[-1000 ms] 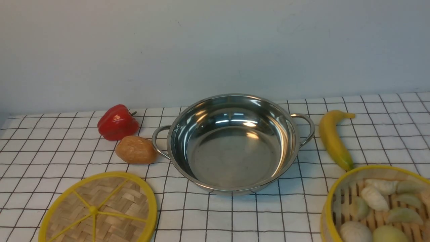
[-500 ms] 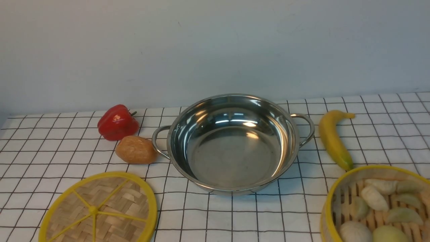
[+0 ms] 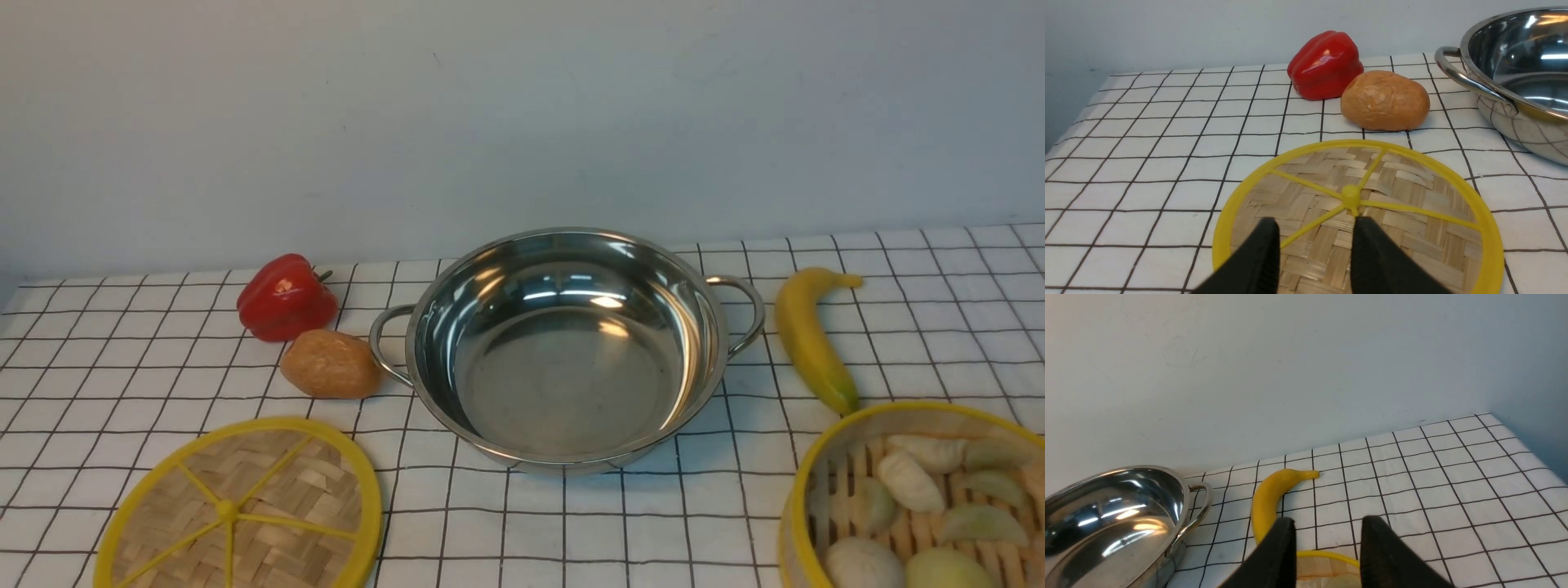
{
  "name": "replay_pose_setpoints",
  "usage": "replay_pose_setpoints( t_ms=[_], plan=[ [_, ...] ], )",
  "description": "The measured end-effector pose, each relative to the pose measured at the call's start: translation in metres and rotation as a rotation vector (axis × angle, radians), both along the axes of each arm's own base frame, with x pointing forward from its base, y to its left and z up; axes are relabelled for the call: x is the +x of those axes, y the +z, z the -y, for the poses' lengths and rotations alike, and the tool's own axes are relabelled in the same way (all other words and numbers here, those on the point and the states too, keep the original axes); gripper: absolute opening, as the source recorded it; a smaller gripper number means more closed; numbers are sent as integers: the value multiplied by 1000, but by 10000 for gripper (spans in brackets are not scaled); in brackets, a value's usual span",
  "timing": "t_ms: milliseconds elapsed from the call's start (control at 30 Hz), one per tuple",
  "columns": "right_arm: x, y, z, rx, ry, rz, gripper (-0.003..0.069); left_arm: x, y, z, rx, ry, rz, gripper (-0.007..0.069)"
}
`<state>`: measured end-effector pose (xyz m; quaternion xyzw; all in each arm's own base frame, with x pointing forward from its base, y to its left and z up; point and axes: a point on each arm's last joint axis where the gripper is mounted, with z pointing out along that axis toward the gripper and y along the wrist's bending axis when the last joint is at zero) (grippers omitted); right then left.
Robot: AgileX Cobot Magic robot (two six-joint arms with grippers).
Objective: Place the steamer in the pot on the white tablecloth, and put the lid on the steamer.
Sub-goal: 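Reach for and grasp the rim of the bamboo steamer holding the buns with the right gripper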
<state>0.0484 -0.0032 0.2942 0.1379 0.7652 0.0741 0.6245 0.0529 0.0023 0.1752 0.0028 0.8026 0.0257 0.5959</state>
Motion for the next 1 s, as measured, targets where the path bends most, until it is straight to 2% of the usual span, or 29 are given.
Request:
replay_pose_setpoints(
  t_ms=[433, 500, 600, 633, 733, 1000],
  plan=[
    [1, 0, -1, 22, 8, -4, 242, 1, 2, 0, 12, -8, 17, 243],
    [1, 0, -1, 24, 8, -3, 242, 1, 3, 1, -24, 0, 40, 243],
    [1, 0, -1, 25, 9, 0, 242, 2, 9, 3, -171, 10, 101, 243],
    [1, 0, -1, 26, 10, 1, 242, 3, 12, 4, -281, 16, 136, 243],
    [1, 0, -1, 26, 10, 1, 242, 3, 15, 5, -358, 20, 166, 243],
    [1, -1, -1, 25, 9, -17, 242, 4, 26, 3, -422, 34, 295, 243]
  ],
)
